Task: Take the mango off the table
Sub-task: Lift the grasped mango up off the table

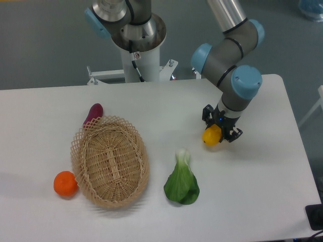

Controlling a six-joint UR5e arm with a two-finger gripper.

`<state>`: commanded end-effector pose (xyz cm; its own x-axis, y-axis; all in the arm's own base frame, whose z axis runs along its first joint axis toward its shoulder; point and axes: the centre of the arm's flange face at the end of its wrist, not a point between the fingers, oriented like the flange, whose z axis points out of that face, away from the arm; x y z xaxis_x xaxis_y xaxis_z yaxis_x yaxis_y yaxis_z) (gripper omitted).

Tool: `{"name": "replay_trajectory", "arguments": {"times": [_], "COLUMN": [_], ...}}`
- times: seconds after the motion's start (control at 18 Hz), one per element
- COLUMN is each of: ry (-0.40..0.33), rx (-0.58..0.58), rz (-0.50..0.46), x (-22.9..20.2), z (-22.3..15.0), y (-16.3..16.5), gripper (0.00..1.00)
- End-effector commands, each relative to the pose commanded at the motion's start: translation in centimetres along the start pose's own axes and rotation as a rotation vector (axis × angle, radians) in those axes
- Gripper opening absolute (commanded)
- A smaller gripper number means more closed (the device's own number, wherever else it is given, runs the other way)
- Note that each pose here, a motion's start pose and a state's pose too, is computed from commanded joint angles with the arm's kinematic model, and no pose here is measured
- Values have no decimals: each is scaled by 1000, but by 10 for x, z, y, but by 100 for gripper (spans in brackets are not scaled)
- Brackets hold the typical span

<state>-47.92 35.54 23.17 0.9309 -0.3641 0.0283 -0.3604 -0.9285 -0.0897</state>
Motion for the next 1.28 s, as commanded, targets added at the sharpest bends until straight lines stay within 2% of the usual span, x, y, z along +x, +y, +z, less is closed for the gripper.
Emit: {"name": "replay_trajectory", "arguments": {"times": [0.28,0.61,0.78,0.94,1.28], "ry": [38,-38,-62,-45,-70], "rx": [2,3,1,1,4], "rz": [-19,-43,-42,-42,-34], "x": [-22,-43,-48,-54,-62], "z": [-45,-88,-104,-117,-119], "y": [-1,13,17,16,17], "gripper": [43,40,40,40,42]}}
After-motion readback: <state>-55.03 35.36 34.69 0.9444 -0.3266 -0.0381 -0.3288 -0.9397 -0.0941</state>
